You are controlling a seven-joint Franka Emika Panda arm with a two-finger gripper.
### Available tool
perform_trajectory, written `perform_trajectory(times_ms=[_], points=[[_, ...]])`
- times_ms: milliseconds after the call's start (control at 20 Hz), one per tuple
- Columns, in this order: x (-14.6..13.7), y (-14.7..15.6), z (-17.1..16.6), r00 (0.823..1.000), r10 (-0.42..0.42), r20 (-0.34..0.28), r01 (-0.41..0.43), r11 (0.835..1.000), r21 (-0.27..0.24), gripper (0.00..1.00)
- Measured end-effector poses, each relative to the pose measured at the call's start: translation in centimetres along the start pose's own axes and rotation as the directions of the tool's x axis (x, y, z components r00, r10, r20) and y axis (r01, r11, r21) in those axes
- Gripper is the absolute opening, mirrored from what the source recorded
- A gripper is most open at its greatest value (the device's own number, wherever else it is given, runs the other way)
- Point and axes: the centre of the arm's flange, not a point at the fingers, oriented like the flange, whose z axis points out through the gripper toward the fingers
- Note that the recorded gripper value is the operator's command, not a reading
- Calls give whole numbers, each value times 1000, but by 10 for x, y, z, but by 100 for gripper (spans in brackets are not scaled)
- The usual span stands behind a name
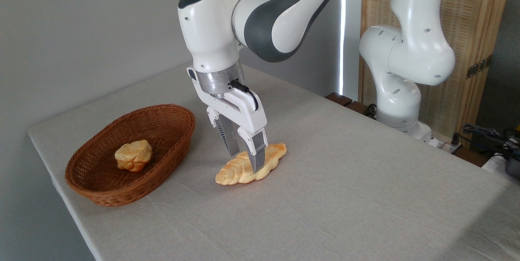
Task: Put bread into the basket
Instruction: 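Close the gripper fingers around the middle of the croissant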
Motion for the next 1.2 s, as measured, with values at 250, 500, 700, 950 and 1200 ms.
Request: perform_trajectory(times_ms=[250, 500, 700, 950, 1200], points=[[-1, 0, 0, 1000, 20, 0, -20, 1000, 0, 100], [-3, -2, 2, 998, 63, 4, -63, 998, -4, 100], [-6, -4, 3, 995, 98, 9, -98, 995, -10, 100], [-6, -4, 5, 995, 102, 13, -102, 995, -14, 100], [-7, -3, 8, 995, 103, 19, -102, 995, -20, 100]])
